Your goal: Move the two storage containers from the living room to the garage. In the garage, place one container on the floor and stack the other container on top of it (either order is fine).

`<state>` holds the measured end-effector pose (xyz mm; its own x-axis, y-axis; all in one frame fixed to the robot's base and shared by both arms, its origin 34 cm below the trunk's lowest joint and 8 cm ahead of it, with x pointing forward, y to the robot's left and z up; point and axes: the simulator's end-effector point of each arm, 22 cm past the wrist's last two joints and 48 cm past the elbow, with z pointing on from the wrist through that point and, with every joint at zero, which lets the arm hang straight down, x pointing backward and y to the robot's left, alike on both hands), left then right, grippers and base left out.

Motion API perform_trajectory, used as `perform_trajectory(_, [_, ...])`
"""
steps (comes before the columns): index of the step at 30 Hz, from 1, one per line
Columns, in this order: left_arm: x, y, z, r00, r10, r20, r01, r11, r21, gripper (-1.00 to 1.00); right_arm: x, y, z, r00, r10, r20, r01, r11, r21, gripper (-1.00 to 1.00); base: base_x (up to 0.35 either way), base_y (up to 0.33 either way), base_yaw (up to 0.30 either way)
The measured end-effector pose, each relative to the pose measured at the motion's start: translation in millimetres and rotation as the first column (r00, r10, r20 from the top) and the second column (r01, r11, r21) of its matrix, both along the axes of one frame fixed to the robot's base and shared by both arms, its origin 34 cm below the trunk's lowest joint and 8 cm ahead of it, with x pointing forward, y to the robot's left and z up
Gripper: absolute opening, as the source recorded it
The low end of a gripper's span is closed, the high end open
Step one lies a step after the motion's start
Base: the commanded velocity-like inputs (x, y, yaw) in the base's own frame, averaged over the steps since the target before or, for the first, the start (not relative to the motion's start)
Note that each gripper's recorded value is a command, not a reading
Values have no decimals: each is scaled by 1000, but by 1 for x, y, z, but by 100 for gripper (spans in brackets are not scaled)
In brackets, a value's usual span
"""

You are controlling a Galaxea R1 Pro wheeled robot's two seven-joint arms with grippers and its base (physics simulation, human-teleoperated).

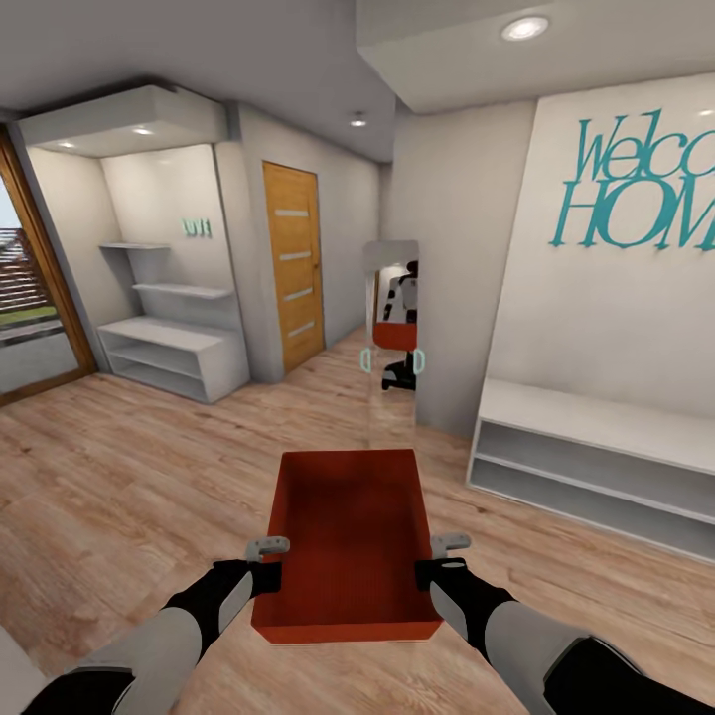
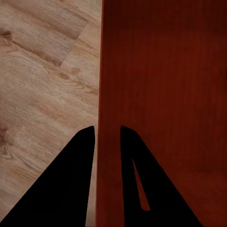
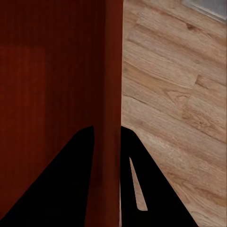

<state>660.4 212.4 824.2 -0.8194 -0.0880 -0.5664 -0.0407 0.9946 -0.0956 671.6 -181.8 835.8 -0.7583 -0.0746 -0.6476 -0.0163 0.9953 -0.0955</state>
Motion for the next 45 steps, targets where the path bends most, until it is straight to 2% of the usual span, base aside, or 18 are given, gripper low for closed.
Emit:
perform_trajectory(14, [0, 0, 0, 1000, 0, 0, 0, 1000, 0, -100, 0, 0, 0, 1000, 0, 0, 0, 1000, 0, -100, 323, 0, 13])
perform_trajectory(36, [0, 0, 0, 1000, 0, 0, 0, 1000, 0, -100, 0, 0, 0, 1000, 0, 0, 0, 1000, 0, -100, 323, 0, 258])
perform_trajectory(45, [0, 0, 0, 1000, 0, 0, 0, 1000, 0, -100, 0, 0, 0, 1000, 0, 0, 0, 1000, 0, -100, 323, 0, 53])
